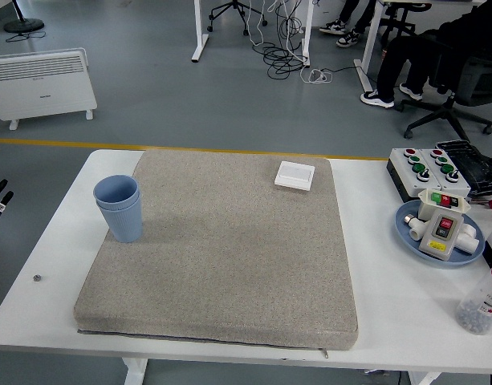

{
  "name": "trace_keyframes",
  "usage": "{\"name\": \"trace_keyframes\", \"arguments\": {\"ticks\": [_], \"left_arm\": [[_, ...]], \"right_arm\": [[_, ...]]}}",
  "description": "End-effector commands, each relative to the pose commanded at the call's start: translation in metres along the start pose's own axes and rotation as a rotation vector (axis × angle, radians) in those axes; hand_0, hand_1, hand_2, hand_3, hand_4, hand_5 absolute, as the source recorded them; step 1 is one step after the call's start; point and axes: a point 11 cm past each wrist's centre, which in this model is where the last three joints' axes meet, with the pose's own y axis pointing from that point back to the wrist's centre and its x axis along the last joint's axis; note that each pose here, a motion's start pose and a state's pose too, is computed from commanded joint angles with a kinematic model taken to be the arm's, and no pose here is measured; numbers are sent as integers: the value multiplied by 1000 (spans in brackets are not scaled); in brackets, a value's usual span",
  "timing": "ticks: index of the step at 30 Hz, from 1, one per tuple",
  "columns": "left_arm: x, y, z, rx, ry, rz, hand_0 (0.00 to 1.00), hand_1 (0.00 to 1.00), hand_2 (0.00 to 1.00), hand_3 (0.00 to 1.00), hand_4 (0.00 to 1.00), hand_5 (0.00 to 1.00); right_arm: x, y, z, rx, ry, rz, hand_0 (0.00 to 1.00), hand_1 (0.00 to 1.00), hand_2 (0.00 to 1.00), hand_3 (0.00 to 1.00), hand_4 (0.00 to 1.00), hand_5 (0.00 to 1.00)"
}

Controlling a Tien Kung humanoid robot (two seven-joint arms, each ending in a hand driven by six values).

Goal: Push cup pick cup insert cup

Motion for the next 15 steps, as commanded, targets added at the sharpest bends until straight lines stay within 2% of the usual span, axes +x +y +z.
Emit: {"name": "trace_keyframes", "arguments": {"ticks": [3,4,9,10,15], "left_arm": [[1,0,-3,-3,18,6,955,876,906,783,765,998],[0,0,-5,-8,28,-1,892,854,898,841,762,998],[1,1,-7,-13,41,-1,892,854,898,841,762,998],[2,2,-8,-12,40,-2,824,785,804,752,759,998],[4,4,-9,15,2,-24,824,785,804,752,759,998]], "right_arm": [[0,0,0,0,-2,1,760,648,669,611,189,612],[1,0,1,-1,0,2,760,647,670,611,187,615],[3,0,2,-3,1,5,760,647,670,611,187,615],[3,0,2,-4,1,6,760,647,670,610,185,616],[5,0,3,-4,3,10,760,647,670,610,185,616]]}}
